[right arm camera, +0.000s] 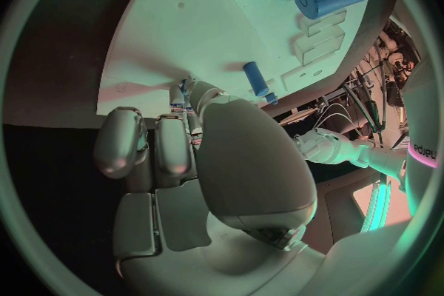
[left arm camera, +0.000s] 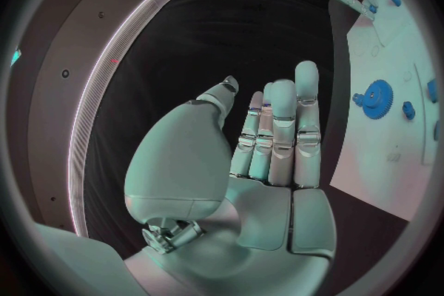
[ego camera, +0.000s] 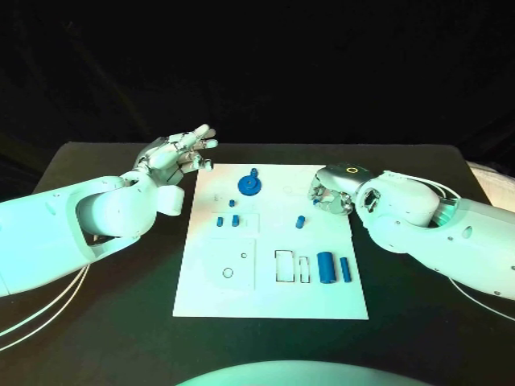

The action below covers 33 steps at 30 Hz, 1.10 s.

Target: Assemble the parts on the task board

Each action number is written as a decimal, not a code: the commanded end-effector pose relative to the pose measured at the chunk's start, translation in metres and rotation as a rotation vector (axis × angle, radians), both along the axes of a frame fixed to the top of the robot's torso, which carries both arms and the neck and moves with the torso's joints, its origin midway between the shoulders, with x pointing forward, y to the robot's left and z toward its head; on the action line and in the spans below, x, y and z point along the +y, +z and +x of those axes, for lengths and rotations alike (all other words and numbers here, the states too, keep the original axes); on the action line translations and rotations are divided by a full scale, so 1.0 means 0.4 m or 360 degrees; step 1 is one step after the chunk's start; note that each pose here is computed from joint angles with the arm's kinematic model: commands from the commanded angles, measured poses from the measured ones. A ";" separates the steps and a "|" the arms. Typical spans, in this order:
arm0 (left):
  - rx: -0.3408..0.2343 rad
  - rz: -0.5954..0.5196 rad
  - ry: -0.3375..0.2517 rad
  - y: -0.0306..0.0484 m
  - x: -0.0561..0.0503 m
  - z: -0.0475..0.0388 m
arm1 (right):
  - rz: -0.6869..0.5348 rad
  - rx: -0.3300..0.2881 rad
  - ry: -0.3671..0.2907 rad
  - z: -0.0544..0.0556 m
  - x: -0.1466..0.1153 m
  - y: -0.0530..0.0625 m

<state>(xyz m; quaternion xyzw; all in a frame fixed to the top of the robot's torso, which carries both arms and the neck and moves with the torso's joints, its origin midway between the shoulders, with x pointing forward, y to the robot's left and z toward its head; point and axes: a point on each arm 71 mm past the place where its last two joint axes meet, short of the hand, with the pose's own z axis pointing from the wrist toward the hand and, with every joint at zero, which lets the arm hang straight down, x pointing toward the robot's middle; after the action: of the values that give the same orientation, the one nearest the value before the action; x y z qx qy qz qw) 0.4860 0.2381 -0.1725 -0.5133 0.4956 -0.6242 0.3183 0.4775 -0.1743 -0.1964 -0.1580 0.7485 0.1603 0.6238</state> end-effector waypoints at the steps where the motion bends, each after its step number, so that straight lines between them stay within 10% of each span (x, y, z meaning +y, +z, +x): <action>1: -0.0019 -0.0019 -0.0027 0.003 -0.005 -0.001 | -0.0072 0.0074 0.0027 -0.005 0.002 -0.018; 33: -0.0011 0.0014 -0.0045 0.000 -0.001 0.003 | 0.0108 -0.0225 -0.0051 -0.027 -0.014 0.047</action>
<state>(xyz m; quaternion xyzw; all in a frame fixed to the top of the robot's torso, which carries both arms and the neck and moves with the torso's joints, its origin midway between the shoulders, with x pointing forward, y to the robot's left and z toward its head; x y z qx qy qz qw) 0.4874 0.2400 -0.1734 -0.5111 0.5005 -0.6215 0.3195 0.4672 -0.1792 -0.1822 -0.1444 0.7147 0.1660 0.6639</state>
